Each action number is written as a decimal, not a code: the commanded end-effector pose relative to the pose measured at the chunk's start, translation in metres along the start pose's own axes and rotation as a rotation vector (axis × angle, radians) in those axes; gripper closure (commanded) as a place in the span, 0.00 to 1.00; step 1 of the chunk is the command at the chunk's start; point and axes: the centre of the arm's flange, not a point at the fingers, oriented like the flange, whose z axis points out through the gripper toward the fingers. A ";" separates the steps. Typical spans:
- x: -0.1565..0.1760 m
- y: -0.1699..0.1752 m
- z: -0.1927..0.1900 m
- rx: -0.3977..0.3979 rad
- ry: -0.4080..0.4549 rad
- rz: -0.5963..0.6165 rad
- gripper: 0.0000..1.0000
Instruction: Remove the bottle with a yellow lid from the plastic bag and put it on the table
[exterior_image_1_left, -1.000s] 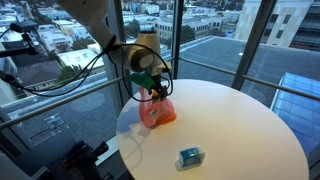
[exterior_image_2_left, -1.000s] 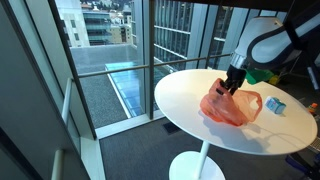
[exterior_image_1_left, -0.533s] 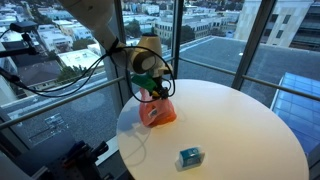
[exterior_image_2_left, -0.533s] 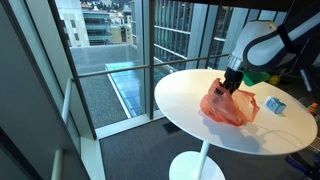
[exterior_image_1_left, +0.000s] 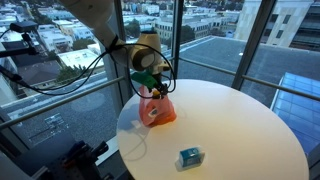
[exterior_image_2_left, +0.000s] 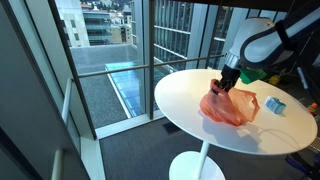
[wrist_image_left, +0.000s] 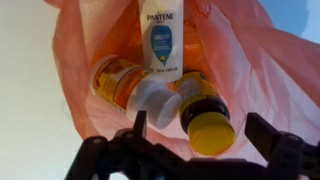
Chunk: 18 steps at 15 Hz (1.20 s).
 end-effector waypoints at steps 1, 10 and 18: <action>0.010 -0.005 0.000 0.030 0.007 -0.034 0.00; 0.012 -0.010 0.005 0.035 -0.004 -0.068 0.05; 0.012 -0.010 0.000 0.028 0.009 -0.074 0.25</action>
